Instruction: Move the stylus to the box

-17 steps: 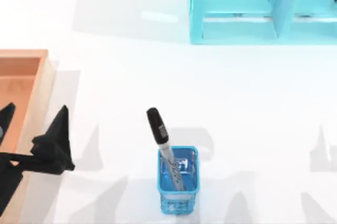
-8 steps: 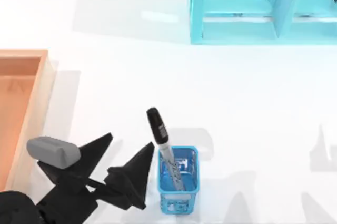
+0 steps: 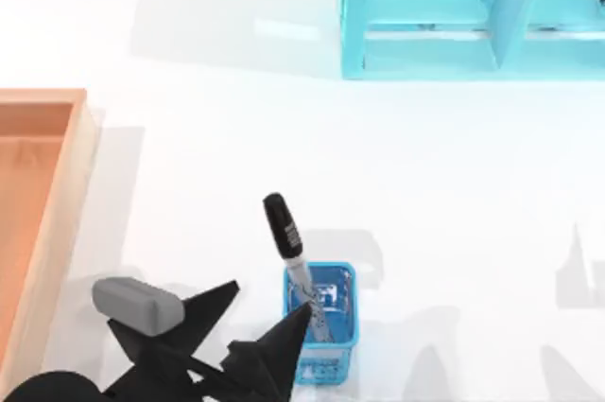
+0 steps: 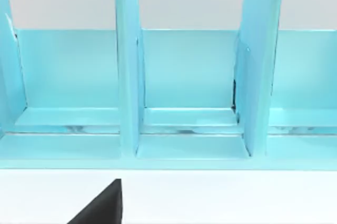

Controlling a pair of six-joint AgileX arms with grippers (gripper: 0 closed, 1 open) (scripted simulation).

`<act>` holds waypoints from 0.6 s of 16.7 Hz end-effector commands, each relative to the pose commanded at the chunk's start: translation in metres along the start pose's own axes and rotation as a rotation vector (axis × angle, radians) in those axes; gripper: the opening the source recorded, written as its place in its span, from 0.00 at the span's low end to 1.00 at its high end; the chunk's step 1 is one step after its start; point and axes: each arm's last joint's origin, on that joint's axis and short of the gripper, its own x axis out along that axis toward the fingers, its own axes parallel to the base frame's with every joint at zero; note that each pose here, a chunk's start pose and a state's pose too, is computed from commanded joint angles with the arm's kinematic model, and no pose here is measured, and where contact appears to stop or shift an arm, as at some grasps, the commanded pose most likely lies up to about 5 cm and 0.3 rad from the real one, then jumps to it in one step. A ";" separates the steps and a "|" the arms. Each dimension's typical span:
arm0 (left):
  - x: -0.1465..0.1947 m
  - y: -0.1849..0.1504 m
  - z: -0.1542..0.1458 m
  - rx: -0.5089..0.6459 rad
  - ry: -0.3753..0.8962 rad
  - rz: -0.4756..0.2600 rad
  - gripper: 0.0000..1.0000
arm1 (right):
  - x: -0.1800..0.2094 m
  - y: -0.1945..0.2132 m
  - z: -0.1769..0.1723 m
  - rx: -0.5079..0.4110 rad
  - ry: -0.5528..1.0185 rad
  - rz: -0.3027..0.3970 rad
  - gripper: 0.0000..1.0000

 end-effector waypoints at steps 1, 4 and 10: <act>0.000 0.000 0.000 0.000 0.000 0.000 1.00 | 0.000 0.000 0.000 0.000 0.000 0.000 1.00; 0.025 -0.009 0.008 -0.020 -0.068 -0.024 1.00 | 0.000 0.000 0.000 0.000 0.000 0.000 1.00; 0.032 -0.005 -0.001 0.001 0.002 0.001 1.00 | 0.000 0.000 0.000 0.000 0.000 0.000 1.00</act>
